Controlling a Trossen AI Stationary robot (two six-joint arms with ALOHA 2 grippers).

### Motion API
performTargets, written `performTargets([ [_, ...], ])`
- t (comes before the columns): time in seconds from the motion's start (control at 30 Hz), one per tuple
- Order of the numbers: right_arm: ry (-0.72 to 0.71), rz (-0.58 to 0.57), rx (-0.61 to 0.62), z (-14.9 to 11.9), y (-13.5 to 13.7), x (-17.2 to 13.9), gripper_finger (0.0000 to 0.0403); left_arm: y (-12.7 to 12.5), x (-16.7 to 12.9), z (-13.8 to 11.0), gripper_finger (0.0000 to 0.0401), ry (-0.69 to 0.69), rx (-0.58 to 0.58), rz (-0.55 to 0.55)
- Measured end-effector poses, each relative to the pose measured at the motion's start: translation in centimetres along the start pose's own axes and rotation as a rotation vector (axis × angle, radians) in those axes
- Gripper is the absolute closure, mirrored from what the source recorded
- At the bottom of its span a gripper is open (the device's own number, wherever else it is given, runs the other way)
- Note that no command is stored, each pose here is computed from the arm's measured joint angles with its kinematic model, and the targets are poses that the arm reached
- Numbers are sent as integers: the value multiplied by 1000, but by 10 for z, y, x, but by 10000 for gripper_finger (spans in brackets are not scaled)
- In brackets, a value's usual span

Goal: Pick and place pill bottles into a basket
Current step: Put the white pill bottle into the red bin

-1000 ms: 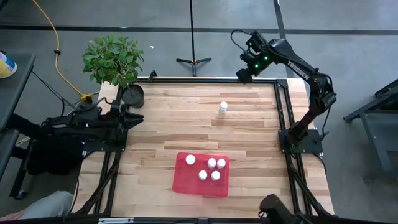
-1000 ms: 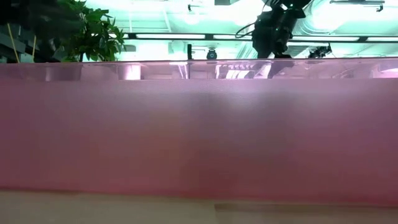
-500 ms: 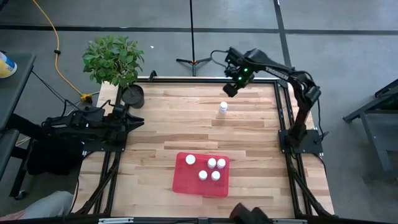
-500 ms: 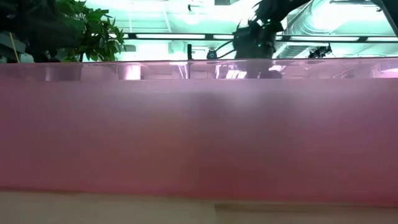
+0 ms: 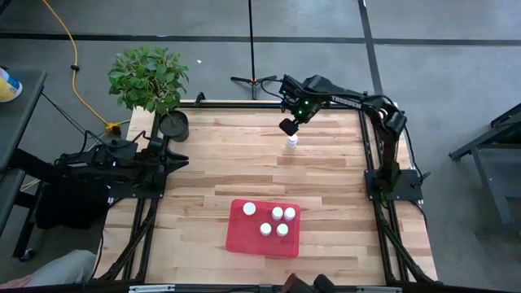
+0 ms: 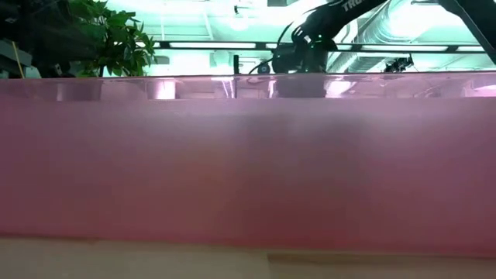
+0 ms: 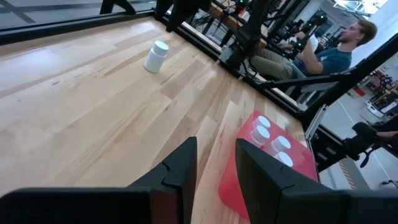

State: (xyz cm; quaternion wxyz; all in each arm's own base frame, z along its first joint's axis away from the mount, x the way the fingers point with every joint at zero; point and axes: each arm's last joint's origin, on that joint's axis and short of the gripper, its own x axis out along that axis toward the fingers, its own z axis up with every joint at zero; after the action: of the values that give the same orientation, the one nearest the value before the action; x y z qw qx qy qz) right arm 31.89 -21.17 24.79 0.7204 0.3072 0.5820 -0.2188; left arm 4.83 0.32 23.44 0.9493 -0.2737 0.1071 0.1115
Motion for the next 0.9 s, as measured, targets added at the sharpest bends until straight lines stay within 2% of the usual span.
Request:
performTargets([
  [0.37, -2, 10, 72, 3, 0, 5, 80, 0, 0, 0, 256, -2, 34, 3],
  [0.67, -3, 9, 71, 2, 5, 7, 80, 0, 0, 0, 256, -2, 45, 4],
  [0.9, 18, 17, 86, -6, 3, 32, 80, 0, 0, 0, 256, -3, 45, 5],
])
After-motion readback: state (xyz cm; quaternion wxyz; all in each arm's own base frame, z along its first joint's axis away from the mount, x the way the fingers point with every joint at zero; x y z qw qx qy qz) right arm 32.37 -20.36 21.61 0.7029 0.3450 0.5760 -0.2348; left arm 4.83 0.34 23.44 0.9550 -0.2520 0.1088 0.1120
